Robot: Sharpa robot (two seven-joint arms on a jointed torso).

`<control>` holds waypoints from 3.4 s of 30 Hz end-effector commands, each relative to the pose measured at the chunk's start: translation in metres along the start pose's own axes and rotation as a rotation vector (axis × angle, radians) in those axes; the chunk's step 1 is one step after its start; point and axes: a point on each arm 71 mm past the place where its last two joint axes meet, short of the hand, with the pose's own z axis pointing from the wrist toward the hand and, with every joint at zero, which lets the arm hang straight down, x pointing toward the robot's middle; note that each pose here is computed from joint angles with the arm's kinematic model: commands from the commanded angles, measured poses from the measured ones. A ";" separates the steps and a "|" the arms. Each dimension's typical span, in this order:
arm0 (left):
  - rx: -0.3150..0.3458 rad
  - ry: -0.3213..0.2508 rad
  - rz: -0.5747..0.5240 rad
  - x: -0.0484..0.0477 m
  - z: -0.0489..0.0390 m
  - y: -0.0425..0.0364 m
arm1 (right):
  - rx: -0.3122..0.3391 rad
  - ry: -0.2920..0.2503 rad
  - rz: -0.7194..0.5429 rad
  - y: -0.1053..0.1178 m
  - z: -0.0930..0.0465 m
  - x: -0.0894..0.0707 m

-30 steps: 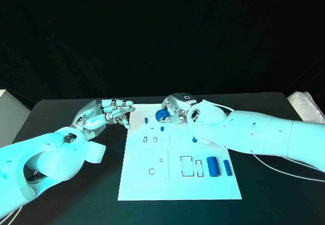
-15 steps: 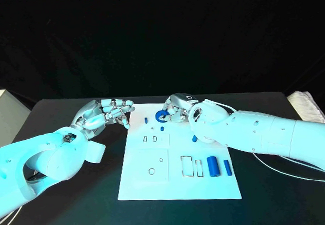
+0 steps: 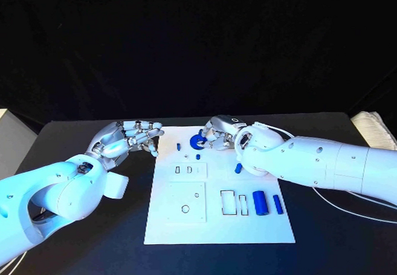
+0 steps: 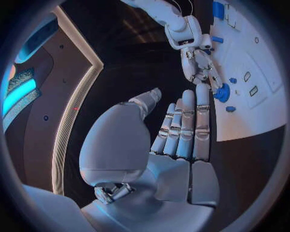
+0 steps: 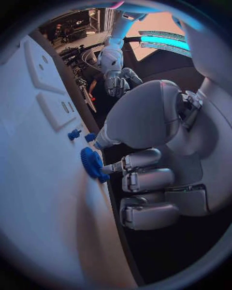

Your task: Assemble the parts on the task board

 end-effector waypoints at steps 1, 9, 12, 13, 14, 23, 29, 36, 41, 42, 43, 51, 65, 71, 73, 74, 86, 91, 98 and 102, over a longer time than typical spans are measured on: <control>0.008 0.012 -0.007 0.0010 0.0002 -0.0012 | -0.023 -0.035 0.011 0.000 -0.002 -0.003; 0.007 0.006 -0.004 -0.0023 0.0005 -0.0006 | -0.045 -0.119 0.098 -0.013 -0.020 -0.025; 0.007 0.003 -0.003 -0.0038 0.0011 -0.0001 | -0.026 -0.099 0.179 -0.027 -0.029 -0.038; 0.008 0.002 -0.002 -0.0042 0.0014 0.0000 | -0.021 -0.090 0.206 -0.032 -0.033 -0.043; 0.009 0.002 -0.002 -0.0044 0.0017 0.0001 | -0.017 -0.080 0.228 -0.038 -0.038 -0.046; 0.025 0.002 -0.002 -0.0044 0.0036 -0.0001 | 0.024 -0.029 0.291 -0.093 -0.078 -0.066; 0.026 0.007 -0.004 -0.0040 0.0046 0.0004 | 0.056 -0.020 0.266 -0.120 -0.095 -0.070; 0.024 0.007 -0.004 -0.0049 0.0047 0.0009 | 0.088 -0.006 0.218 -0.139 -0.106 -0.067; 0.023 0.006 -0.004 -0.0054 0.0047 0.0011 | 0.108 0.004 0.198 -0.149 -0.110 -0.061; 0.023 0.005 -0.004 -0.0056 0.0046 0.0012 | 0.111 0.006 0.196 -0.151 -0.110 -0.059; 0.023 0.005 -0.003 -0.0059 0.0046 0.0012 | 0.113 0.007 0.194 -0.152 -0.110 -0.058; 0.021 0.004 -0.003 -0.0066 0.0046 0.0015 | 0.134 -0.003 0.185 -0.152 -0.105 -0.052; 0.016 0.004 -0.003 -0.0074 0.0048 0.0022 | 0.156 0.009 0.185 -0.148 -0.096 -0.036; 0.014 0.004 -0.003 -0.0075 0.0050 0.0024 | 0.157 0.019 0.188 -0.147 -0.095 -0.033; 0.013 0.004 -0.003 -0.0077 0.0050 0.0025 | 0.159 0.021 0.188 -0.147 -0.095 -0.033; 0.013 0.004 -0.003 -0.0078 0.0049 0.0025 | 0.160 0.021 0.187 -0.148 -0.095 -0.033; 0.010 0.002 -0.002 -0.0087 0.0048 0.0028 | 0.163 0.019 0.186 -0.149 -0.095 -0.033; 0.008 0.002 -0.002 -0.0092 0.0047 0.0029 | 0.166 0.016 0.186 -0.149 -0.093 -0.033; 0.005 0.002 -0.002 -0.0095 0.0046 0.0031 | 0.171 0.013 0.189 -0.149 -0.091 -0.032; 0.005 0.002 -0.002 -0.0095 0.0046 0.0032 | 0.175 0.007 0.189 -0.148 -0.090 -0.032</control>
